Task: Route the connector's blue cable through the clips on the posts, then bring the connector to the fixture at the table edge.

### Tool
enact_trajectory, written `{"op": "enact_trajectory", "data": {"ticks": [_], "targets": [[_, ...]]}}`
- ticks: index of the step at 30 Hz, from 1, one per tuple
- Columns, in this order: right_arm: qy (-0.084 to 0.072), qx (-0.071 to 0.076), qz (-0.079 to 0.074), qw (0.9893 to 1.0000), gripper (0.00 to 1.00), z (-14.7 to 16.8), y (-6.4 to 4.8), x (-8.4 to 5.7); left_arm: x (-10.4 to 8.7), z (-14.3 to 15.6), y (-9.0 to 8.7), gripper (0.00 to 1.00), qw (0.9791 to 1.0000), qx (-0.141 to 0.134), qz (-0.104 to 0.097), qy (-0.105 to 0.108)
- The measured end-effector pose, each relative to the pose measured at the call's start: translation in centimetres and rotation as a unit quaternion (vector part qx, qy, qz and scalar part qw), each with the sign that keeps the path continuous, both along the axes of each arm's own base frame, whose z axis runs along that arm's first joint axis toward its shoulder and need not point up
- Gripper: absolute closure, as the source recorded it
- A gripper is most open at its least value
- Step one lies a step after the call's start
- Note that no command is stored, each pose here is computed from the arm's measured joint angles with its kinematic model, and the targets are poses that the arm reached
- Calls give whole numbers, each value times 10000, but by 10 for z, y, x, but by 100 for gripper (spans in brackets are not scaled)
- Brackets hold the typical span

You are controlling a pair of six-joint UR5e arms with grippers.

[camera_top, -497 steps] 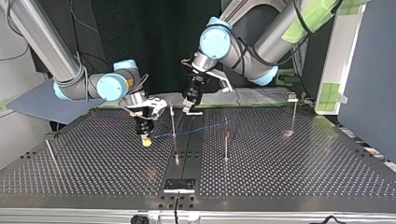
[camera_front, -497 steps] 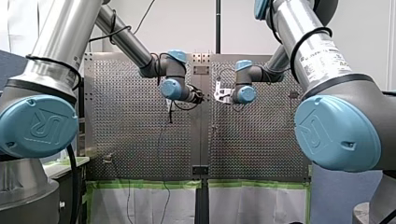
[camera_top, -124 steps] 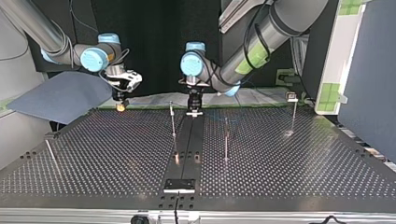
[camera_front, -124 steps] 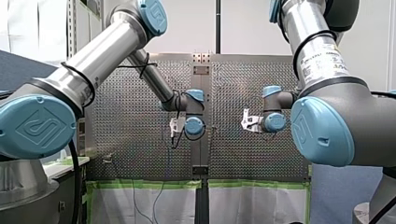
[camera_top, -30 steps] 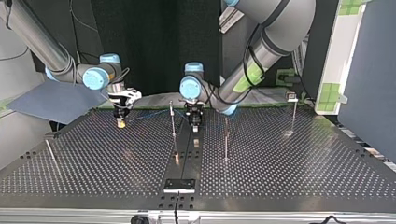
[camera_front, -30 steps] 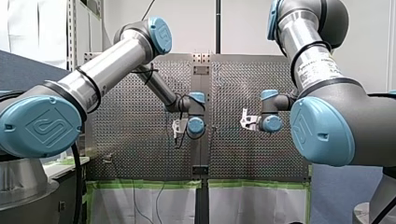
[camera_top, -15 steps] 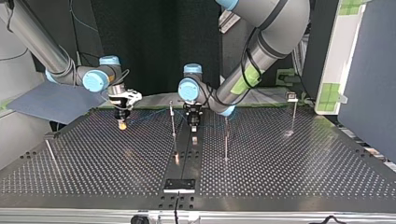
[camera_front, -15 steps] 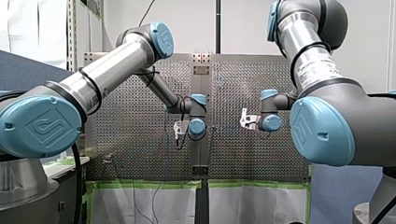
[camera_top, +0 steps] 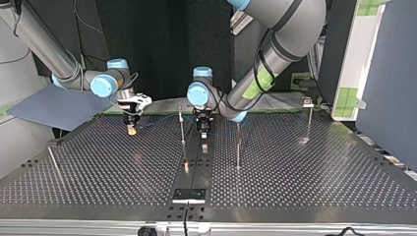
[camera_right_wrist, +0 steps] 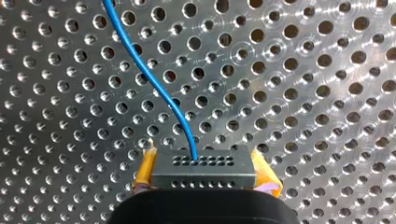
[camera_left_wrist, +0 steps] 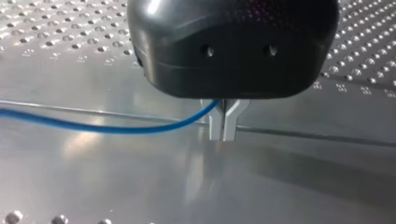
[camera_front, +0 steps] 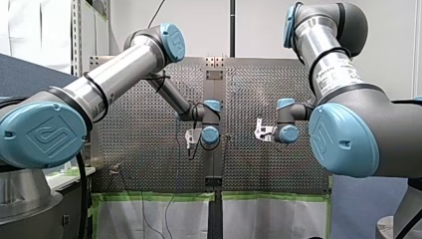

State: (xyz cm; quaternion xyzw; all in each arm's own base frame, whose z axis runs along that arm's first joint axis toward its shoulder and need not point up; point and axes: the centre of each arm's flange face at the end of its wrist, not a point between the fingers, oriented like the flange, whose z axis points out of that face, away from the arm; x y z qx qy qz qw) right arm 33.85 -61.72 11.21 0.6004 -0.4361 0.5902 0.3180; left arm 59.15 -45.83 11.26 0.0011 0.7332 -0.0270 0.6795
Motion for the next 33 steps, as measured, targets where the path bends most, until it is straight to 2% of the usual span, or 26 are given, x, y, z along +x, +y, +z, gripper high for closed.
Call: {"op": "enact_trajectory", "data": {"ticks": [1, 2, 3, 5, 6, 7, 8, 18, 23, 28, 33], "targets": [[0, 0, 7, 10000, 100, 0, 0, 0, 0, 0, 0, 64, 10000, 1, 0, 2], [0, 0, 21, 10000, 100, 0, 0, 1, 0, 0, 0, 52, 10000, 4, 0, 6], [0, 0, 32, 10000, 100, 0, 1, 1, -1, 0, 0, 52, 10000, 6, -1, 10], [1, 4, 43, 10000, 100, 0, 1, 2, -1, 0, 0, 24, 10000, 8, -6, 15], [2, 8, 47, 10000, 100, 0, 1, 2, -1, 0, 0, 24, 10000, 9, -10, 17], [3, 12, 49, 10000, 100, 0, 1, 2, -1, 0, -1, 5, 10000, 11, -13, 21], [3, 13, 51, 10000, 100, -1, 1, 2, -1, 0, -1, 0, 10000, 16, -13, 26], [10, 38, 87, 10000, 100, -2, 4, 5, -10, -5, 2, 0, 9993, 243, 75, 284], [18, 65, 90, 9999, 100, -2, 5, 6, -16, -9, 0, 0, 9983, 373, -71, 438], [23, 83, 94, 9999, 100, -3, 5, 6, -22, -10, -5, 0, 9962, 559, -313, 590], [26, 92, 100, 9999, 100, -3, 6, 7, -41, -9, -16, 0, 9939, 735, -388, 727]]}}
